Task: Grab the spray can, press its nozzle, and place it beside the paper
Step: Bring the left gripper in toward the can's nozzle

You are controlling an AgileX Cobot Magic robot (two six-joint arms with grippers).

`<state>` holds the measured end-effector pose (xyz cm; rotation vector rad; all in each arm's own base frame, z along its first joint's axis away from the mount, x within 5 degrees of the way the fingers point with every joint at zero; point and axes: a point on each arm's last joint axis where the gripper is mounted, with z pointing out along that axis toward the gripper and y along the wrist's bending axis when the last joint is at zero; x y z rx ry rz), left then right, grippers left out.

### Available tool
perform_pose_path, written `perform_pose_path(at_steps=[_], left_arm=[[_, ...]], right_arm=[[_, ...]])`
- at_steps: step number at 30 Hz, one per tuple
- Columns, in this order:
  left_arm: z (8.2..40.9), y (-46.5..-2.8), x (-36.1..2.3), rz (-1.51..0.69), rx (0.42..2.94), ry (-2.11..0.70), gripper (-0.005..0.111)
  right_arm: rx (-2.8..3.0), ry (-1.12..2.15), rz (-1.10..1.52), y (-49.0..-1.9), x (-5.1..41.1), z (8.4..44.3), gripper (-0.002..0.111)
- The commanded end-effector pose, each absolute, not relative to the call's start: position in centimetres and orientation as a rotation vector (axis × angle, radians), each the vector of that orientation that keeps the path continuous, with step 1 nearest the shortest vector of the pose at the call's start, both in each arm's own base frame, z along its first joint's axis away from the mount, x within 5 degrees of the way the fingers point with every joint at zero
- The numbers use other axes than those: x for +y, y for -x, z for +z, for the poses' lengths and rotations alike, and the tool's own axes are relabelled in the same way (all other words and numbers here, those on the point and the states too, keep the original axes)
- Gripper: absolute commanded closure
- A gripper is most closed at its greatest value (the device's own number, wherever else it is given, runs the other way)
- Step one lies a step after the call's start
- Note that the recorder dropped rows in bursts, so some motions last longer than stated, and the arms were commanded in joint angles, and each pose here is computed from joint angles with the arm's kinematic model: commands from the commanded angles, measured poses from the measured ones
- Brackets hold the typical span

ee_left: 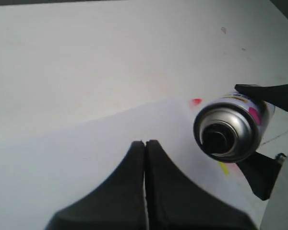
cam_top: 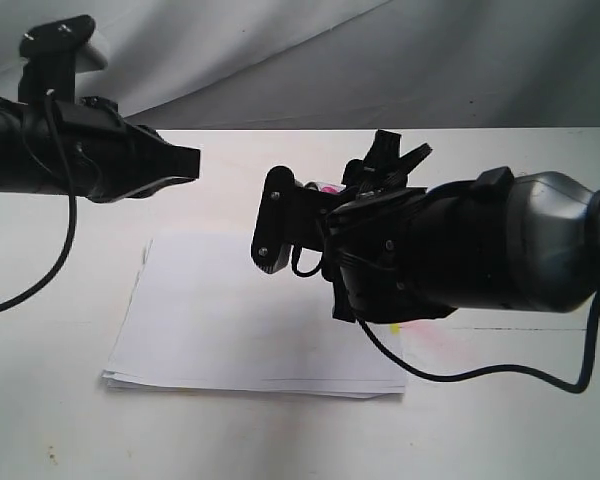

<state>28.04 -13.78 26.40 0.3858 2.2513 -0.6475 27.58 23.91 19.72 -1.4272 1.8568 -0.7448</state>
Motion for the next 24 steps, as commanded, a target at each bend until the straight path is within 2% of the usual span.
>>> perform_pose_path(at_steps=[1, 6, 8, 11, 15, 21, 24], left_arm=[[25.7, -29.1, -13.6, -0.775, 2.231, -0.389, 0.107], [24.6, -30.6, -10.5, -1.099, 2.139, -0.35, 0.107], [23.7, -30.8, -8.9, -1.16, 2.082, -0.33, 0.107], [21.8, -30.5, -7.1, -1.164, 2.053, -0.344, 0.107], [20.2, -30.2, -6.7, -1.112, 2.052, -0.451, 0.107], [20.2, -29.9, -7.4, -1.208, 1.893, -0.593, 0.107], [19.5, -30.1, -7.4, -1.176, 1.888, -0.617, 0.107]], right_arm=[[1.829, 1.413, -0.759, -27.7, 24.1, 20.6, 0.108], [1.829, 1.416, -0.772, -27.7, 24.0, 20.6, 0.108], [1.81, 1.449, -0.789, -27.7, 24.0, 20.6, 0.108], [1.788, 1.48, -0.806, -27.7, 24.0, 20.6, 0.108], [1.758, 1.499, -0.824, -27.8, 24.0, 20.7, 0.108], [1.716, 1.538, -0.85, -27.9, 24.1, 20.8, 0.108], [1.708, 1.551, -0.857, -27.9, 24.1, 20.8, 0.108]])
